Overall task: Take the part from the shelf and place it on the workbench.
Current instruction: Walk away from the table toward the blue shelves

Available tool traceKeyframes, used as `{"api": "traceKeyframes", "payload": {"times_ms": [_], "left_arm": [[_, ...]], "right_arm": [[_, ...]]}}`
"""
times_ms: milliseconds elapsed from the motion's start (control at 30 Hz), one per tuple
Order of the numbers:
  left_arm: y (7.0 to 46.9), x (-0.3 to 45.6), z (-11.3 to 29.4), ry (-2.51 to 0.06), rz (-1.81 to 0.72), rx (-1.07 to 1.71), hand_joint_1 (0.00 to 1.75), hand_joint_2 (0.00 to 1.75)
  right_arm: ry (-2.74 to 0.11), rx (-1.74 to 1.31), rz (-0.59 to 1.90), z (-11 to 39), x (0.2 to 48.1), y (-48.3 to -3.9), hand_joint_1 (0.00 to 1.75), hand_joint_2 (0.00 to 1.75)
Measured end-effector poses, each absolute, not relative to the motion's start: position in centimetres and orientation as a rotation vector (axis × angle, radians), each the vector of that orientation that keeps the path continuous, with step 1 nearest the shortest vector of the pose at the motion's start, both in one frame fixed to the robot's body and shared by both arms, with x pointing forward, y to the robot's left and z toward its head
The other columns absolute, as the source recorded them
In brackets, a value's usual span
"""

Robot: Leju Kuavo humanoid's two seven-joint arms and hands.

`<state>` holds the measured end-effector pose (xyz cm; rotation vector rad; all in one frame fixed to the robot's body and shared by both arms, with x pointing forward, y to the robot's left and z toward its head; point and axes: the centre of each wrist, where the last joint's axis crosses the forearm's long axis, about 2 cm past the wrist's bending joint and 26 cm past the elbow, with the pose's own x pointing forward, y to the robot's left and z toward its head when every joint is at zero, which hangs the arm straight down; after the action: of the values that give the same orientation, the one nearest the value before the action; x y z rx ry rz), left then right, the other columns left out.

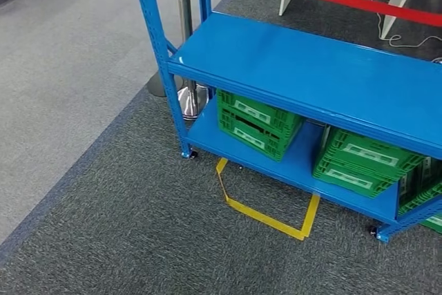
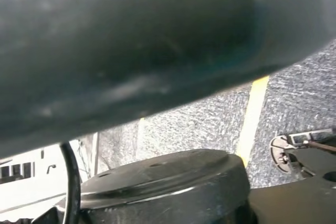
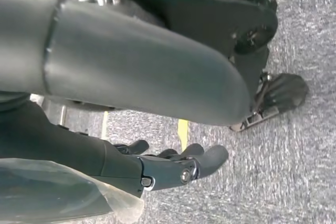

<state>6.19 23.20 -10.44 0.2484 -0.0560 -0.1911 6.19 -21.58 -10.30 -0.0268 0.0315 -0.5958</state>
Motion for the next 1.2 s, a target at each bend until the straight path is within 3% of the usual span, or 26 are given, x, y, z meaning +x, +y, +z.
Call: {"api": "traceKeyframes", "payload": {"times_ms": [1200], "left_arm": [[23.0, 6.14, -10.41, -0.06, -0.136, 0.261, 0.0, 0.0]], "right_arm": [[0.046, -0.096, -0.629, -10.29, 6.06, -21.67, 0.0, 0.0]]}}
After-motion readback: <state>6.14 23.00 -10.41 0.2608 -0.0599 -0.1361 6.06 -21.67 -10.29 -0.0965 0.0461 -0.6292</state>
